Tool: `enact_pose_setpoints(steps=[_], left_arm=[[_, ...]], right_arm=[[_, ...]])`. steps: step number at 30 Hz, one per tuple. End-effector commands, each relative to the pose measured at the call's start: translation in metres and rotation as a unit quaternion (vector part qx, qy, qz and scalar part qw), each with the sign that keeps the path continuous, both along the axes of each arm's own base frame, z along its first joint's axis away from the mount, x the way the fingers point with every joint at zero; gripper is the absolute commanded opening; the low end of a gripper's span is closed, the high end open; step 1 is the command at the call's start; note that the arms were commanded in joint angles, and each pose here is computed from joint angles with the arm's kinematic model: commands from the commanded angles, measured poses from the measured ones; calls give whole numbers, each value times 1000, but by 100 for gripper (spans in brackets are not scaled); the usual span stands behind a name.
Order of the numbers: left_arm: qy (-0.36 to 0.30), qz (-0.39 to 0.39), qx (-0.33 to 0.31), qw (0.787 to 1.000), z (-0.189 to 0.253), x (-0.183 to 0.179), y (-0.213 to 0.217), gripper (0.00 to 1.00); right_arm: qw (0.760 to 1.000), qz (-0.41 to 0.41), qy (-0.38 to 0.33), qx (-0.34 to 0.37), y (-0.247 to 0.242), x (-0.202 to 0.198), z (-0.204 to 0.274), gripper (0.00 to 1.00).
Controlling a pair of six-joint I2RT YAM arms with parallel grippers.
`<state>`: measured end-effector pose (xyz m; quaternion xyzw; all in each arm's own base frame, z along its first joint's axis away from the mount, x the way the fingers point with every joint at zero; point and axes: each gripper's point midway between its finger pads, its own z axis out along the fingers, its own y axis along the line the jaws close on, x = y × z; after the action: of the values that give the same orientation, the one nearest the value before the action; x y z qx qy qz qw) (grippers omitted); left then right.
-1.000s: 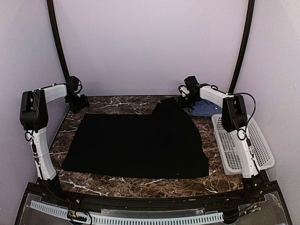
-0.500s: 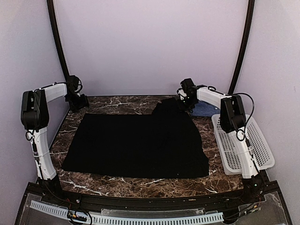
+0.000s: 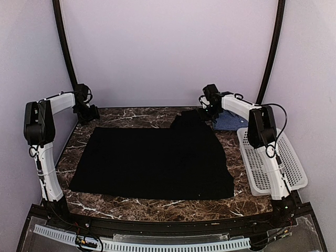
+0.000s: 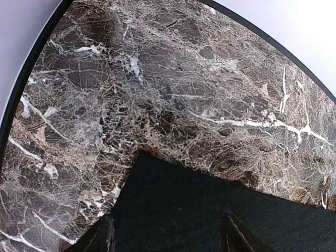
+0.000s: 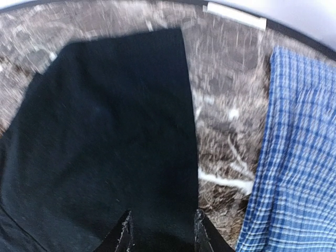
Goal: Fold and stack the mixed laundry pile
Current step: Pick up the 1/3-folded T-shirt from the center of the board.
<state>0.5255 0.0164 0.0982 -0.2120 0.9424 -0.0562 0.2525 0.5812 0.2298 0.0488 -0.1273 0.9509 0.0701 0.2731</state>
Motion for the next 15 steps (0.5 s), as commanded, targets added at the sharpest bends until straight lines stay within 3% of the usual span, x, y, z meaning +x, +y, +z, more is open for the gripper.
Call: enact_pose_setpoints(steps=[1, 15], left_arm=[[3, 0, 5, 1000, 6, -1, 4, 68], [0, 0, 6, 1000, 9, 0, 4, 68]], right_arm=[[1000, 0, -27, 12, 3, 9, 32, 35], [999, -6, 29, -37, -11, -7, -26, 31]])
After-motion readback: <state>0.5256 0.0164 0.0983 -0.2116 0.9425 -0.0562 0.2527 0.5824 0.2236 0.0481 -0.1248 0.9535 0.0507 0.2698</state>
